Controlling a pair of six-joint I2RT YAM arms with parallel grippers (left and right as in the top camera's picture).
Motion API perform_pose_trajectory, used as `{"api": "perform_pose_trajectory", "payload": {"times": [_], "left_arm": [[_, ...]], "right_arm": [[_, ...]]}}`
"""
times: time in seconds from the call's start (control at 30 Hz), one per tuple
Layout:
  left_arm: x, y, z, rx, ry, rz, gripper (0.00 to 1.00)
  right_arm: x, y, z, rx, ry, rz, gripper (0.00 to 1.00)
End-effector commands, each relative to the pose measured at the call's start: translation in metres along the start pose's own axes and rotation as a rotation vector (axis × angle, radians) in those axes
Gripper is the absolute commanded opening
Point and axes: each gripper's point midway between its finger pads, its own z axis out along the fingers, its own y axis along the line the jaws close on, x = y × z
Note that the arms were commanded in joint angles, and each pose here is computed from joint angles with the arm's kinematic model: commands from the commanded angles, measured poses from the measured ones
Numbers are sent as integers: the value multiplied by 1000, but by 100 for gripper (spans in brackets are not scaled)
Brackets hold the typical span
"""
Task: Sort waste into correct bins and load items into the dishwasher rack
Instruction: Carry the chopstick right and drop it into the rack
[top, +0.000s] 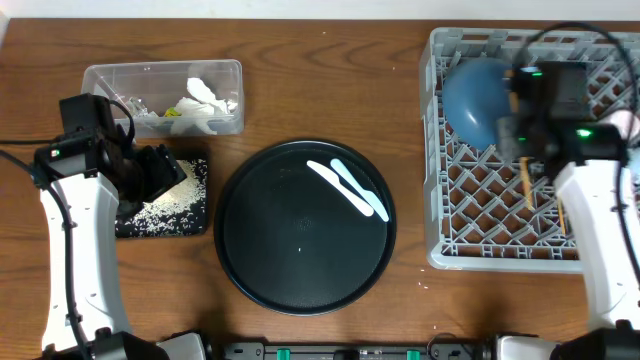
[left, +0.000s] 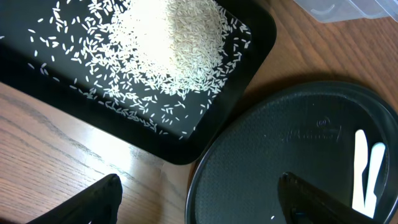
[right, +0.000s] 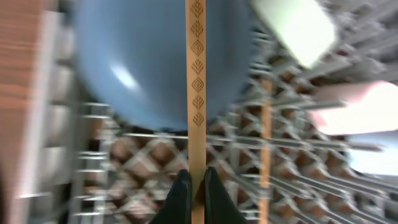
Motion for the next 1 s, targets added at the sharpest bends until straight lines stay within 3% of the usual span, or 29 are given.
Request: {"api": "perform_pose_trajectory", "payload": {"times": [0.0,0.27,0.53,0.8,0.83,0.9,0.97], "left_arm": [[2,2,1,-5,5,-8,81],[2,2,1,-5,5,-8,81],[2,2,1,-5,6,-8,82],[2,2,1,-5,6,-8,82],[2,2,1,-5,6,-8,81],[2,2,1,-5,6,-8,82],[2,2,1,-5,6,-8,81]], "right_arm": [[8,-38,4,60,21,-27,1],[38,-90,38,94,125,22,1],[59,-88,78,60,231,-8,1],[64,-86,87,52,254,8,2],[64,-86,87,51,256,8,11],[66,-85,86,48,261,8,39],[66,-85,86,49,263,15,43]]}}
